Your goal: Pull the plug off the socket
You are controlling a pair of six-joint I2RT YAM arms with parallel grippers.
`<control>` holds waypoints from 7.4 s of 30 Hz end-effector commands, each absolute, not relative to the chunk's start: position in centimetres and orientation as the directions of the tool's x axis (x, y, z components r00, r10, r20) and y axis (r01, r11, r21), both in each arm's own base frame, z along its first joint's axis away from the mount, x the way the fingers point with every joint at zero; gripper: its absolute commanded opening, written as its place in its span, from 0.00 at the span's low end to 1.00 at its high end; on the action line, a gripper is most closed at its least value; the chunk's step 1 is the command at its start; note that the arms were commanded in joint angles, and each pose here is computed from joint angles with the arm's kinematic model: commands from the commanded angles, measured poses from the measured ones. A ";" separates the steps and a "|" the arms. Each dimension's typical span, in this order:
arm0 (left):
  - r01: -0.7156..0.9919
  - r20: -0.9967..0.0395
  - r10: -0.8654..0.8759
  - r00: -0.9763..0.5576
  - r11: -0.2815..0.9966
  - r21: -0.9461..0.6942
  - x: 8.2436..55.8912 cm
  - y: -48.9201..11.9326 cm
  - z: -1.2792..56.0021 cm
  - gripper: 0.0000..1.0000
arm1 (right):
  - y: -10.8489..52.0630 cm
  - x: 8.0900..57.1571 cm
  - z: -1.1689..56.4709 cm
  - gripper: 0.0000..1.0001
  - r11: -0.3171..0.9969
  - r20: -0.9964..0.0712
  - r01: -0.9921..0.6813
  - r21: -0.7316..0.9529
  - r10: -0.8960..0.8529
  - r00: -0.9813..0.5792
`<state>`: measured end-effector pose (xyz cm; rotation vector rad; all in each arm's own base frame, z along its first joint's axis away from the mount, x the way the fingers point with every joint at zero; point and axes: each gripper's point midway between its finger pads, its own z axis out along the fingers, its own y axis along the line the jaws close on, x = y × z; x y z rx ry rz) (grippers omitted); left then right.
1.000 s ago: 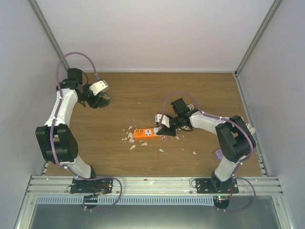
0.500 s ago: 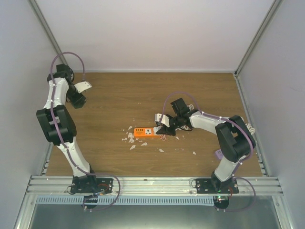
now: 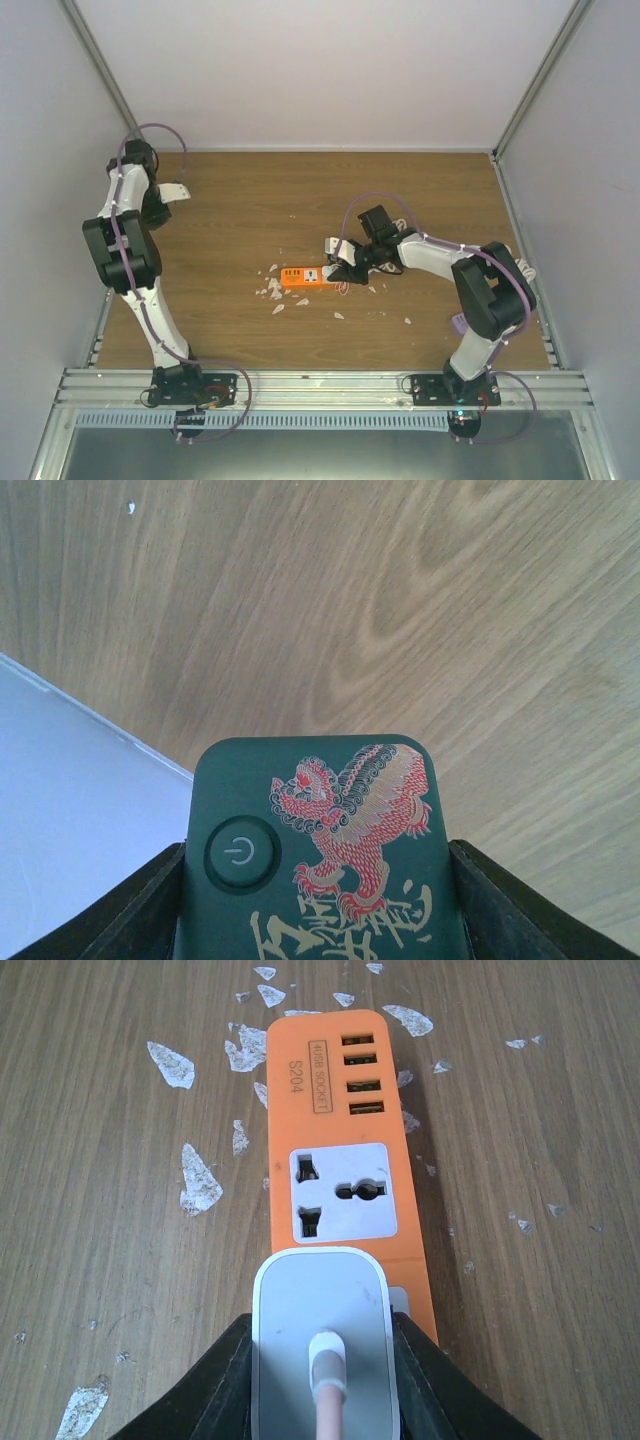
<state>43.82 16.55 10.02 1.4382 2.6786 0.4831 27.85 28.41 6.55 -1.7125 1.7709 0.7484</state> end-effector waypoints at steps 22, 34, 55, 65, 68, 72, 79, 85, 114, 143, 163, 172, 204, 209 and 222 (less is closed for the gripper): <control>0.933 0.290 0.921 -0.261 0.163 0.321 47.9 14.4 6.3 0.49 | 26.9 29.0 3.8 0.03 0.108 -0.631 -0.994 0.012 -0.770 -0.091; 0.939 0.270 0.929 -0.252 0.167 0.301 48.0 12.7 6.0 0.71 | 27.1 29.3 4.0 0.03 0.099 -0.634 -0.995 0.006 -0.769 -0.081; 0.924 -0.156 0.949 -0.275 0.305 0.232 45.3 2.4 13.1 0.84 | 27.4 28.6 4.5 0.04 0.083 -0.646 -0.997 -0.006 -0.761 -0.059; 0.953 -0.560 0.783 -0.270 0.299 -0.042 39.0 -12.8 15.1 0.81 | 27.2 28.5 5.1 0.05 0.067 -0.645 -0.997 -0.040 -0.764 -0.025; 0.946 -0.630 0.710 -0.314 0.290 -0.145 37.1 -16.4 14.6 0.80 | 27.2 28.7 5.3 0.05 0.062 -0.645 -0.997 -0.054 -0.764 -0.013; 0.920 -0.660 0.641 -0.392 0.278 -0.277 34.9 -20.4 13.3 0.79 | 27.4 28.7 5.4 0.05 0.055 -0.649 -0.997 -0.051 -0.761 -0.009; 0.892 -0.637 0.626 -0.450 0.277 -0.357 32.8 -23.7 10.0 0.81 | 27.4 28.6 5.4 0.05 0.054 -0.652 -0.997 -0.048 -0.759 -0.010; 0.887 -0.616 0.643 -0.455 0.269 -0.374 32.4 -24.8 8.2 0.84 | 27.4 28.7 5.5 0.05 0.053 -0.652 -0.997 -0.050 -0.758 -0.008; 0.867 -0.443 0.751 -0.490 0.364 -0.341 30.5 -24.2 0.5 0.85 | 28.3 29.1 6.9 0.05 0.051 -0.679 -0.998 -0.039 -0.734 -0.011; 0.844 -0.385 0.758 -0.527 0.414 -0.341 30.2 -22.9 -0.9 0.80 | 29.1 29.2 10.3 0.04 0.059 -0.725 -0.998 -0.031 -0.688 -0.018; 0.835 -0.453 0.702 -0.549 0.430 -0.344 32.9 -23.1 2.1 0.81 | 27.9 29.4 12.3 0.04 0.121 -0.749 -0.993 -0.009 -0.659 -0.073; 0.887 -0.636 0.622 -0.457 0.370 -0.275 36.2 -23.2 10.7 0.86 | 26.9 30.9 16.8 0.04 0.179 -0.824 -0.983 0.049 -0.549 -0.141; 0.649 -0.819 0.487 0.305 0.523 0.553 36.3 -26.3 37.6 0.84 | 27.2 34.8 35.5 0.04 0.266 -0.952 -0.915 0.303 0.042 -0.303; 0.652 -0.808 0.491 0.326 0.502 0.568 35.7 -27.7 37.3 0.81 | 27.4 34.5 35.4 0.04 0.261 -0.950 -0.915 0.309 0.046 -0.307; 0.627 -0.784 0.533 0.318 0.502 0.596 37.1 -29.6 36.0 0.78 | 28.1 34.3 35.8 0.04 0.240 -0.945 -0.915 0.325 0.066 -0.319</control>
